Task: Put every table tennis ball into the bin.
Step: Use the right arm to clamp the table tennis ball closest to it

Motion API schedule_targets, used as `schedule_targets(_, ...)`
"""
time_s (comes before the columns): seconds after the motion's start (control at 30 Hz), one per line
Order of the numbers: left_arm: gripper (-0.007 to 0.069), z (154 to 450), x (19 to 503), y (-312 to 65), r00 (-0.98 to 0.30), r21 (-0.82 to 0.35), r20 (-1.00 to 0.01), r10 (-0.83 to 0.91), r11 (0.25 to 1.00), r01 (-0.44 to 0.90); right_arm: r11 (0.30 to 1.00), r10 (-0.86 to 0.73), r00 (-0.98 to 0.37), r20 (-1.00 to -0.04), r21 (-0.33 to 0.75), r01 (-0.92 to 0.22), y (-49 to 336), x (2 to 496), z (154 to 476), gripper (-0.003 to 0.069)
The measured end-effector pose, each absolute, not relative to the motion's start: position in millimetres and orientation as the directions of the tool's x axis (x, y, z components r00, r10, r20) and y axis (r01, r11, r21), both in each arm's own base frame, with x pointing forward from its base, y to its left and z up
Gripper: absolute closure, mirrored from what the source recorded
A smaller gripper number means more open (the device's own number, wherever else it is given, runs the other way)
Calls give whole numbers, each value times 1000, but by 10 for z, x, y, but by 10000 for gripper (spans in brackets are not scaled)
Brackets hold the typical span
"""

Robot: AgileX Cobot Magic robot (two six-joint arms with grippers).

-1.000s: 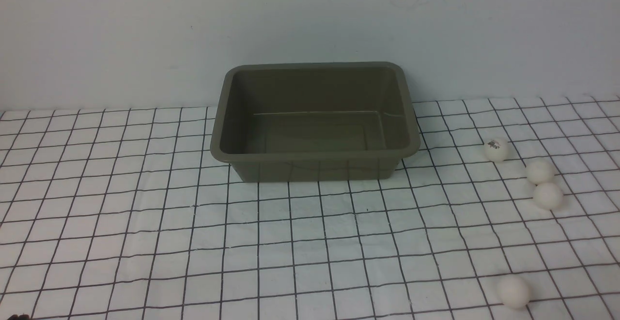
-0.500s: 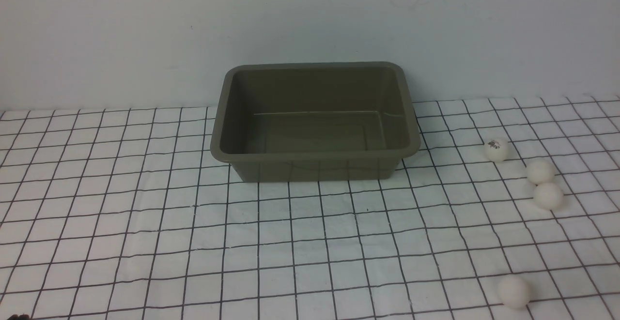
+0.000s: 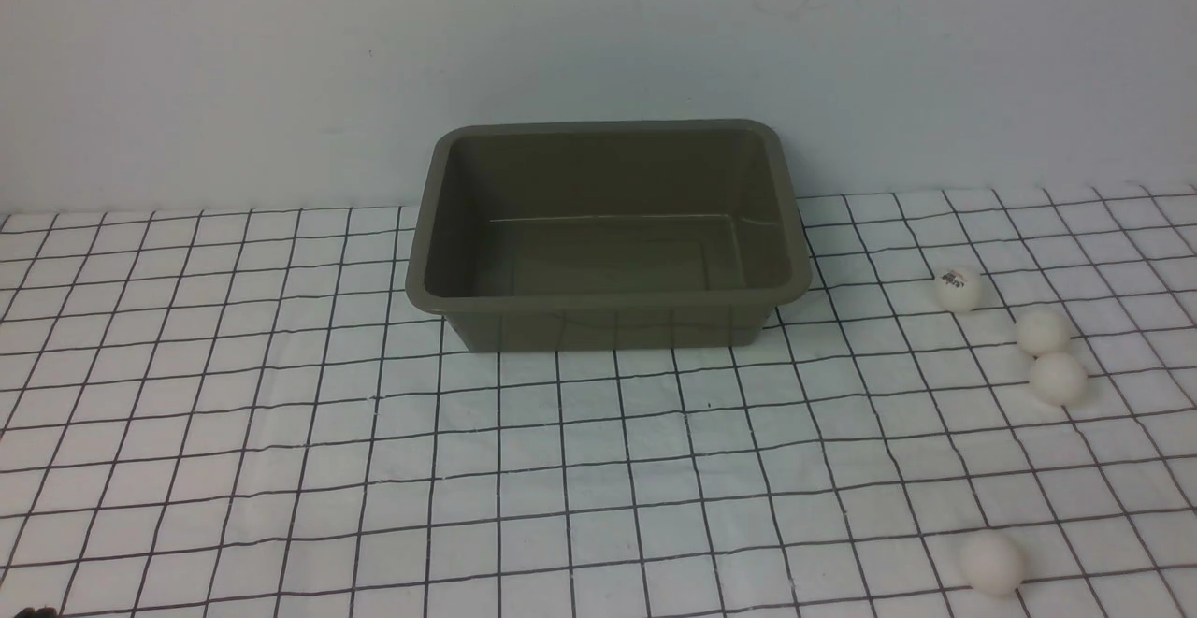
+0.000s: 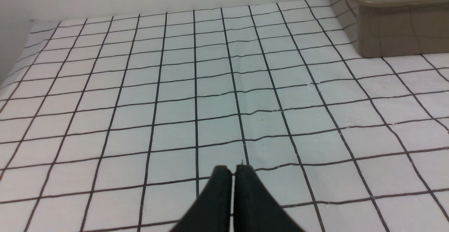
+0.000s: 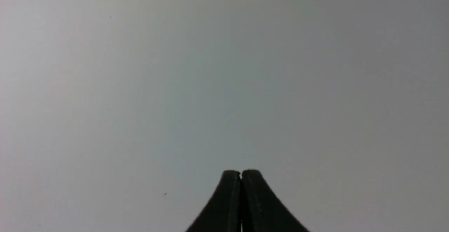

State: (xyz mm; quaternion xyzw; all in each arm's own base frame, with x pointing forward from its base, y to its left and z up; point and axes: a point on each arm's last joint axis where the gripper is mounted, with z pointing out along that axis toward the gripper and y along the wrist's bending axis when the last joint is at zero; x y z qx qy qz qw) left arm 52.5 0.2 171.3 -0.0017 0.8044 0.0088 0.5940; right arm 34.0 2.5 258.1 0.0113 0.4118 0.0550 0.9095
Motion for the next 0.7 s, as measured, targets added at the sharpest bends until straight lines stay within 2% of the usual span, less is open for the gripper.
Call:
schedule_targets(0.2, 630, 1713, 525, 2, -294, 12, -956, 8, 1000, -13, 984, 178, 649, -740, 123, -130, 25, 338, 2586, 676)
schedule_targets(0.3, 630, 1713, 525, 2, -294, 12, -956, 8, 1000, -13, 959, 278, 633, -723, 174, -223, 49, 309, 2711, 676)
schedule_targets(0.37, 630, 1713, 525, 2, -294, 12, -956, 8, 1000, -13, 958, 271, 609, -745, 145, -248, 91, 287, 2830, 676)
schedule_targets(0.57, 630, 1713, 525, 2, -294, 12, -956, 8, 1000, -13, 964, 100, 506, -857, -41, -261, 227, 202, 3322, 676)
schedule_targets(0.7, 630, 1713, 525, 2, -294, 12, -956, 8, 1000, -13, 889, 27, 376, -926, -150, -433, 420, 312, 3521, 676)
